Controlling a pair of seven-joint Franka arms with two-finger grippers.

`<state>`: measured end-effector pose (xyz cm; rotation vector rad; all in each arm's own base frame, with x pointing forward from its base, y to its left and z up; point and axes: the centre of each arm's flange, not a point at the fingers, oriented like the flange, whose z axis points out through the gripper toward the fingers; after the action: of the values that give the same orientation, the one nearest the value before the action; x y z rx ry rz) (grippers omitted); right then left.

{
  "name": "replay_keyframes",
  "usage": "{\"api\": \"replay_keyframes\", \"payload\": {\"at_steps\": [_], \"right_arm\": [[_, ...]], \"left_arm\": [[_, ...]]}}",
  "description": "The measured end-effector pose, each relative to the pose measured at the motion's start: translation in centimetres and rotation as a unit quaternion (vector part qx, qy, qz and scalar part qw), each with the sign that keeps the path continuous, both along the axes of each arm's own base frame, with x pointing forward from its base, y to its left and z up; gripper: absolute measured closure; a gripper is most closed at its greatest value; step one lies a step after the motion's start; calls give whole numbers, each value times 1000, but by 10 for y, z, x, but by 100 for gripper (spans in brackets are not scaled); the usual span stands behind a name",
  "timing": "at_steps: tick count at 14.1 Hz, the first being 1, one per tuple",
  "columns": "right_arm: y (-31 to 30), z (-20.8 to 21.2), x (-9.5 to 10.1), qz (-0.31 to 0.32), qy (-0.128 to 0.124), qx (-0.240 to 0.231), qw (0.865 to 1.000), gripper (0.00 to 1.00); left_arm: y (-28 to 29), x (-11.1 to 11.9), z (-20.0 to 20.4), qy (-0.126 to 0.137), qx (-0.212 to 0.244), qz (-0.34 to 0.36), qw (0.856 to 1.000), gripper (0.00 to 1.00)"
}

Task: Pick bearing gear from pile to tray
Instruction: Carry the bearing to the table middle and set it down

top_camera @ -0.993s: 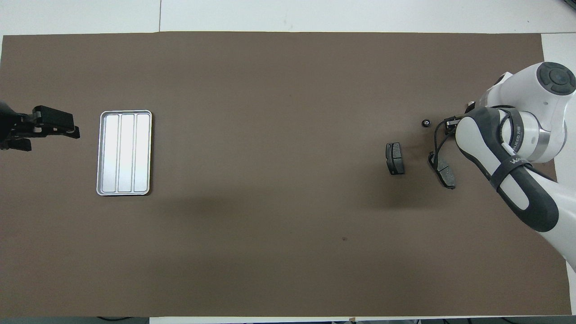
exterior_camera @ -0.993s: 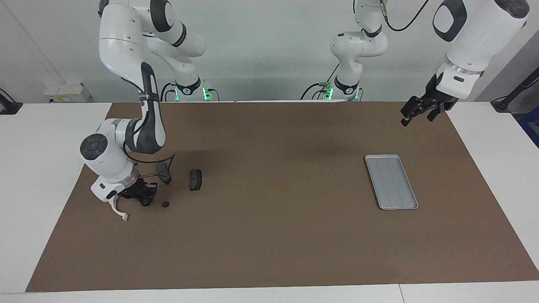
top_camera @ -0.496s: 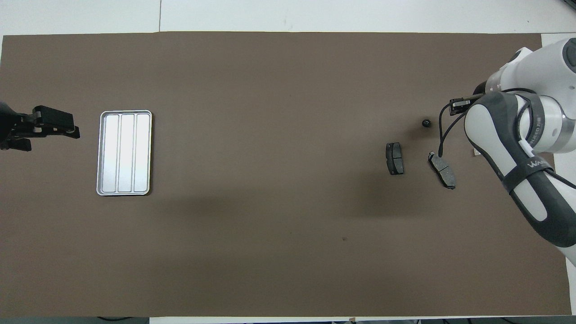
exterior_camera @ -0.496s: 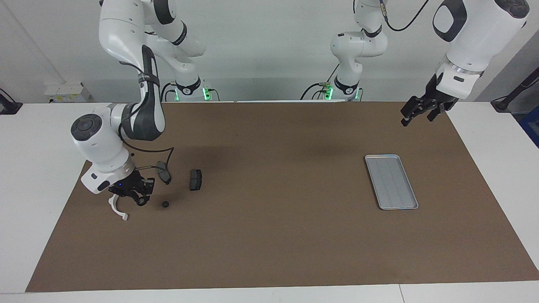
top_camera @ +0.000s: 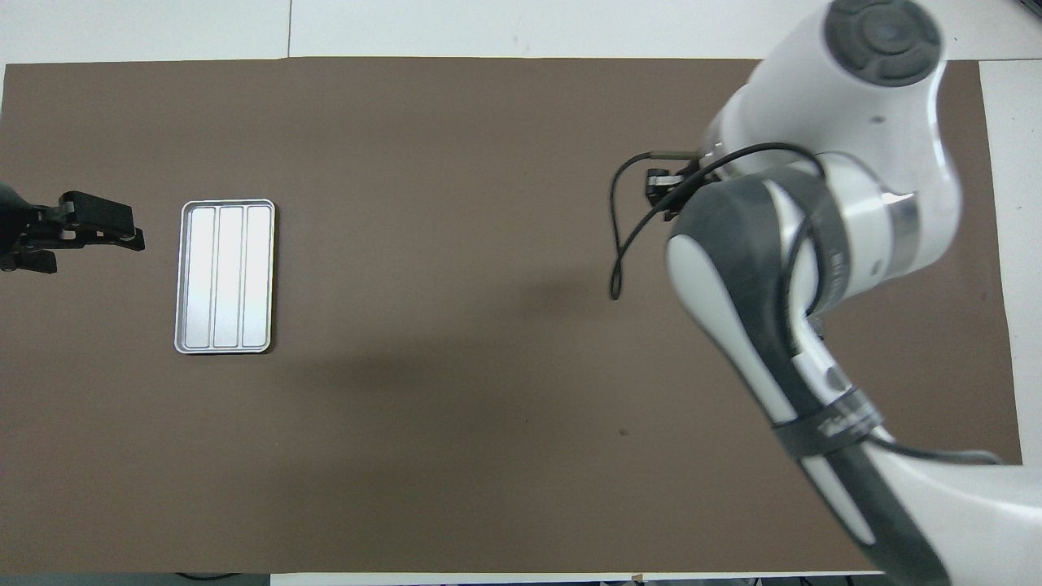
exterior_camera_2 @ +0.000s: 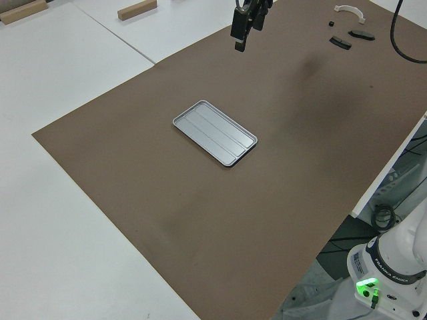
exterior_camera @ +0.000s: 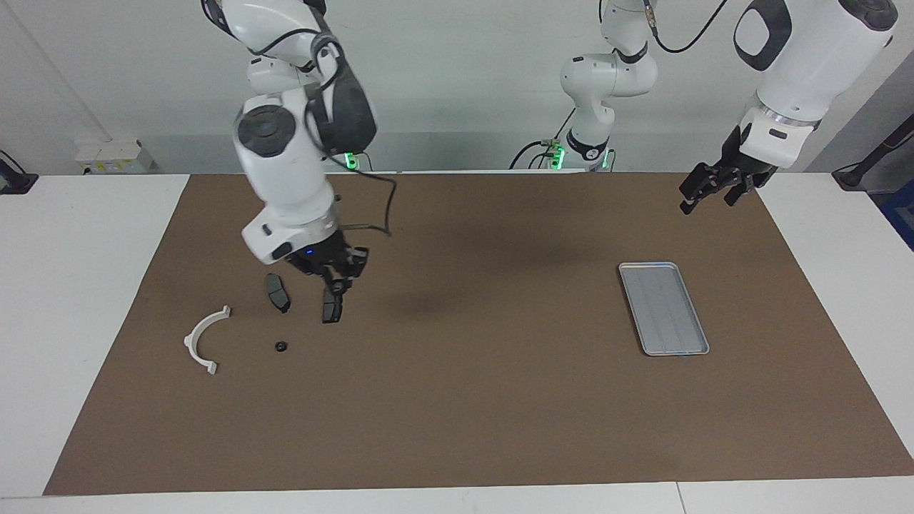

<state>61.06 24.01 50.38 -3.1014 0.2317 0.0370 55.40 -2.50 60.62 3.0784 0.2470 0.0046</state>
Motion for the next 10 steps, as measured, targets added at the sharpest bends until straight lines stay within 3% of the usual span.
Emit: {"api": "replay_keyframes", "payload": {"at_steps": [4, 10], "right_arm": [[113, -18, -53, -16, -2, 1, 1000, 67], [127, -118, -61, -15, -12, 8, 1000, 67]], "left_arm": [[0, 0, 0, 0, 0, 0, 1000, 0], [0, 0, 0, 0, 0, 0, 1000, 0]]}}
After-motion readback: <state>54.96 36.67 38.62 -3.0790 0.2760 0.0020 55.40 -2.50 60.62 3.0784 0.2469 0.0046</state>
